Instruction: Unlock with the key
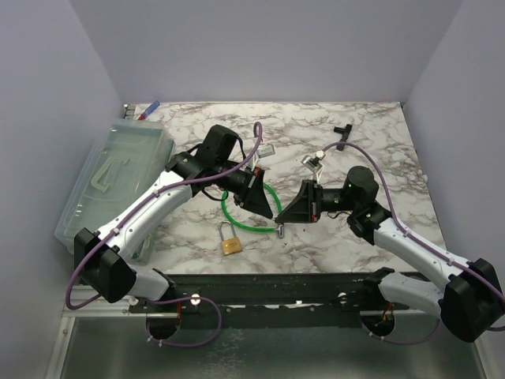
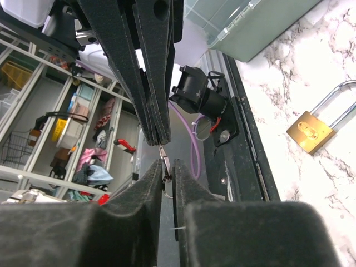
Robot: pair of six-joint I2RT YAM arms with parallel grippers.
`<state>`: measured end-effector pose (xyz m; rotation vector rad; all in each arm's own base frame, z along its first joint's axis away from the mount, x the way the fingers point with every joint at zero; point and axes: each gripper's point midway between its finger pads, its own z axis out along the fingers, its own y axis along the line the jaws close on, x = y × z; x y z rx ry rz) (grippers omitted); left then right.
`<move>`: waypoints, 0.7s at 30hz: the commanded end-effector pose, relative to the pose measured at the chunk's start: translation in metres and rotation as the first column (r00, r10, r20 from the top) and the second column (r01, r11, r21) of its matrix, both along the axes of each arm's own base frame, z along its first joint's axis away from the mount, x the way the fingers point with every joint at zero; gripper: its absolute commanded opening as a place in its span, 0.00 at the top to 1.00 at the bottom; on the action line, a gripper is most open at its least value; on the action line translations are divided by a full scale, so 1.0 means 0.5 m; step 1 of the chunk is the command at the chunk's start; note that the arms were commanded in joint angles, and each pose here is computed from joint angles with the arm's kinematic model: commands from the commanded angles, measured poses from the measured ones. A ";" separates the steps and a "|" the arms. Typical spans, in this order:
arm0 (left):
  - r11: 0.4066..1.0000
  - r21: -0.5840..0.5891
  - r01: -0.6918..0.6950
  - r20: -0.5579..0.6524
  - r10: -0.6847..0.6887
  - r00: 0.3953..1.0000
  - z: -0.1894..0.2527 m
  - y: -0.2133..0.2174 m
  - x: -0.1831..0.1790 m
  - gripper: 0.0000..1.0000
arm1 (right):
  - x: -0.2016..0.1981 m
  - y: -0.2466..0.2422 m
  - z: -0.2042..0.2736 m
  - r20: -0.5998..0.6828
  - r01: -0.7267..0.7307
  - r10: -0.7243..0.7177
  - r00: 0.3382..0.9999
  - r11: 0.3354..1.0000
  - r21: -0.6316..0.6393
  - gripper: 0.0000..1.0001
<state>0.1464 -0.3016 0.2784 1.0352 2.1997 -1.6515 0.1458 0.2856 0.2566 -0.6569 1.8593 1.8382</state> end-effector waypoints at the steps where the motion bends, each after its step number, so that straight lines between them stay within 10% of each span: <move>1: 1.000 -0.024 0.015 0.044 -0.014 0.999 0.012 -0.004 0.005 1.00 | -0.009 0.001 0.016 0.028 -0.027 0.027 0.999 1.000 0.009 0.91; 5: 1.000 -0.004 -0.013 0.050 0.013 0.999 0.005 -0.005 0.015 0.96 | -0.010 0.000 0.006 0.021 -0.027 0.027 0.999 1.000 0.004 1.00; 14: 0.993 0.053 -0.109 0.102 0.103 0.989 -0.010 0.004 0.040 0.39 | 0.000 -0.006 -0.021 -0.004 0.049 -0.049 0.999 0.999 -0.021 1.00; 21: 0.952 0.132 -0.277 0.177 0.252 0.951 -0.030 0.028 0.079 0.34 | 0.033 -0.019 -0.055 -0.030 0.206 -0.209 0.977 0.974 -0.091 1.00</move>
